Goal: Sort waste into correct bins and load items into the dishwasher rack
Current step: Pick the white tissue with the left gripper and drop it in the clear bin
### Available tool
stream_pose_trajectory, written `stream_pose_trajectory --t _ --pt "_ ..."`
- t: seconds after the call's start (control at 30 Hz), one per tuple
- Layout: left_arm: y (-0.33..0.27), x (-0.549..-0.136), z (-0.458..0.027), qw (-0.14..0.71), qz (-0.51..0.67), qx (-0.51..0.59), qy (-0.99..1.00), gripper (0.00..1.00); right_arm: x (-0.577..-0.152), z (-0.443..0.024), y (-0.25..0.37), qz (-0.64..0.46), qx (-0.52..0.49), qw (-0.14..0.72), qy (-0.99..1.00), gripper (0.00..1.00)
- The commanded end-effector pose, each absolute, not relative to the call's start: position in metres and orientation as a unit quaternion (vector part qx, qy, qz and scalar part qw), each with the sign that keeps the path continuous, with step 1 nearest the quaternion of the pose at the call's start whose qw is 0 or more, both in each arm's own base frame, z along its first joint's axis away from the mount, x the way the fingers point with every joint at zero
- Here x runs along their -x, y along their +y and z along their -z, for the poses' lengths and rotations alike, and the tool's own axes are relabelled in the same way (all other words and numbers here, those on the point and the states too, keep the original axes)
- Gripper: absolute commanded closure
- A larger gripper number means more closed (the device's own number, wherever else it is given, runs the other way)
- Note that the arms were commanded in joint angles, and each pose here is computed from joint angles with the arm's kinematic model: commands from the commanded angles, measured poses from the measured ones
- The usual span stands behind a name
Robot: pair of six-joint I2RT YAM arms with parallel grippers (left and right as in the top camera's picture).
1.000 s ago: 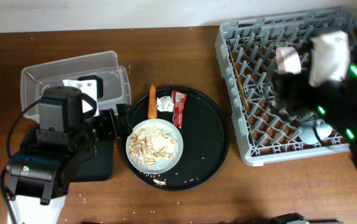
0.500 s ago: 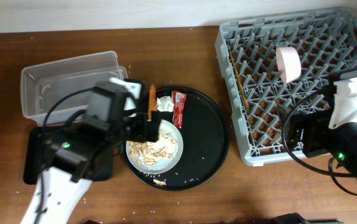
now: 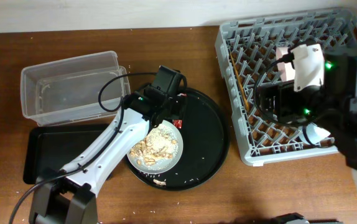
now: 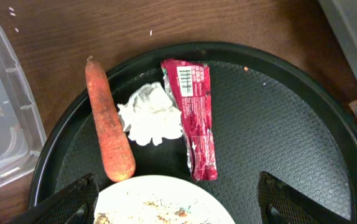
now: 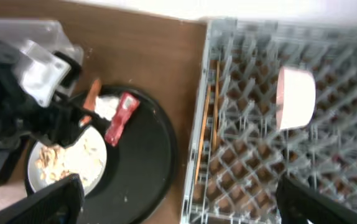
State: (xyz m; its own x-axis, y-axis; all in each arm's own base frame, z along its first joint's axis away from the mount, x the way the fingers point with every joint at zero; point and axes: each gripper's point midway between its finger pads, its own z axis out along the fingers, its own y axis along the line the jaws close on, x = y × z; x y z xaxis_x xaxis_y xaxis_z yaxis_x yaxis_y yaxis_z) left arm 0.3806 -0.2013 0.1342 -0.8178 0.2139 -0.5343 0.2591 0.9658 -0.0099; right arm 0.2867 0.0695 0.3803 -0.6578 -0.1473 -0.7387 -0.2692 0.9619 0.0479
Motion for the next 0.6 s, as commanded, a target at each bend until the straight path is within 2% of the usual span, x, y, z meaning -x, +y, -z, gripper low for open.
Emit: stream_pose_trajectory --t 0.0,0.03,0.07,0.1,0.17,0.4,0.57 --pt "-0.197 -0.382 -0.131 0.273 0.030 -0.121 0.954 0.19 -0.222 -0.441 0.066 -0.075 0.169 0.508 0.841 0.02" --pt "-0.197 -0.382 -0.131 0.273 0.030 -0.121 0.954 0.19 -0.189 -0.452 0.059 -0.065 0.177 0.544 0.818 0.02" --pt "-0.194 -0.384 -0.131 0.277 0.022 -0.119 0.953 0.18 -0.166 -0.443 0.046 -0.043 0.162 0.563 0.809 0.02" --pt "-0.192 -0.383 -0.131 0.276 0.017 -0.118 0.954 0.18 -0.155 -0.444 0.044 -0.047 0.155 0.590 0.791 0.02" --pt "-0.191 -0.384 -0.131 0.276 0.017 -0.116 0.954 0.18 -0.145 -0.450 0.042 -0.046 0.153 0.618 0.770 0.02" --pt "-0.189 -0.398 -0.100 0.260 0.011 -0.103 0.960 0.19 -0.145 -0.444 0.042 -0.046 0.154 0.609 0.777 0.02" --pt "-0.207 -0.413 -0.051 0.244 0.027 -0.114 0.963 0.41 -0.145 -0.444 0.042 -0.046 0.154 0.608 0.777 0.01"
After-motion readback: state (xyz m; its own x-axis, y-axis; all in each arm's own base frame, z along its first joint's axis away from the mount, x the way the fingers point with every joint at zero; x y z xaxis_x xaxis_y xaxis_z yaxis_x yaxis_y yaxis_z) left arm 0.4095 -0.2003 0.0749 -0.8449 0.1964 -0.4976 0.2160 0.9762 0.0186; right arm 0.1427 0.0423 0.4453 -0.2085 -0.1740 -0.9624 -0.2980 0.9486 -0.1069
